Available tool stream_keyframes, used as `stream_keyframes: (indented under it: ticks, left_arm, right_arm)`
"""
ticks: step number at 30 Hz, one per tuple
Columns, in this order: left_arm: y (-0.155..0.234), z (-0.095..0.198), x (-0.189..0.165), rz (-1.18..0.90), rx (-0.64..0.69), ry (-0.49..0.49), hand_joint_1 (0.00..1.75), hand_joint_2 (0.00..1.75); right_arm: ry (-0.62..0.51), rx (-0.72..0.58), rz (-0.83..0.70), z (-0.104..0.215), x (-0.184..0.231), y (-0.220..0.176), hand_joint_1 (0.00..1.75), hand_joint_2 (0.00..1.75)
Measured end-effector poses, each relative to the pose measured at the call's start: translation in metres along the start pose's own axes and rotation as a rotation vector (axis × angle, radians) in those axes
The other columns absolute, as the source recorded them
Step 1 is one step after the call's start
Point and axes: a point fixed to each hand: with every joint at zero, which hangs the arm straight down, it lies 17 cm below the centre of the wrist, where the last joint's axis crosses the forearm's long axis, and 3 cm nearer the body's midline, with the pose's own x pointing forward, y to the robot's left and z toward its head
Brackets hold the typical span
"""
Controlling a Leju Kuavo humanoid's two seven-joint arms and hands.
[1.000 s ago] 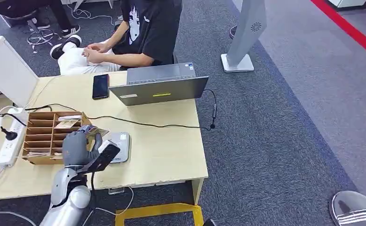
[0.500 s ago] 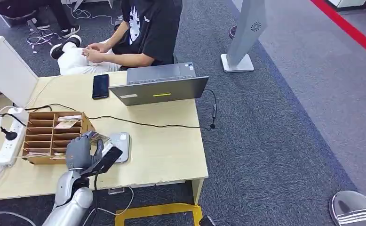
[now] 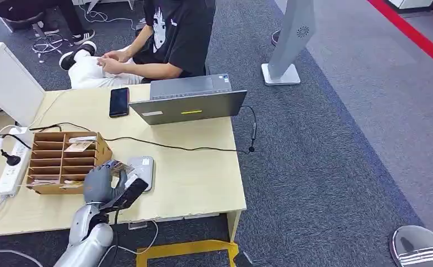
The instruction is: Pass the card to the sensor for recognition and then transmit it.
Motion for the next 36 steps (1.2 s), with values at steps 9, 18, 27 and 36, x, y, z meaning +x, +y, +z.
stream_keyframes:
  ticks: [9, 18, 27, 36]
  left_arm:
    - [-0.017, 0.006, 0.003, 0.025, -0.042, 0.025, 1.75, 1.75]
    - [-0.041, 0.012, -0.005, 0.047, -0.152, 0.098, 1.75, 1.75]
    - [-0.026, 0.005, -0.002, 0.053, -0.089, 0.082, 1.75, 1.75]
    - [0.069, -0.039, 0.005, 0.023, 0.143, 0.001, 1.75, 1.75]
  right_arm:
    - [0.003, -0.003, -0.024, 0.000, 0.000, 0.000, 0.00, 1.75]
    - [-0.004, -0.002, -0.008, 0.000, -0.001, 0.000, 0.00, 1.75]
    - [0.009, -0.012, -0.010, 0.000, -0.005, -0.004, 0.00, 1.75]
    - [0.040, -0.026, -0.006, 0.000, -0.019, -0.008, 0.00, 1.75]
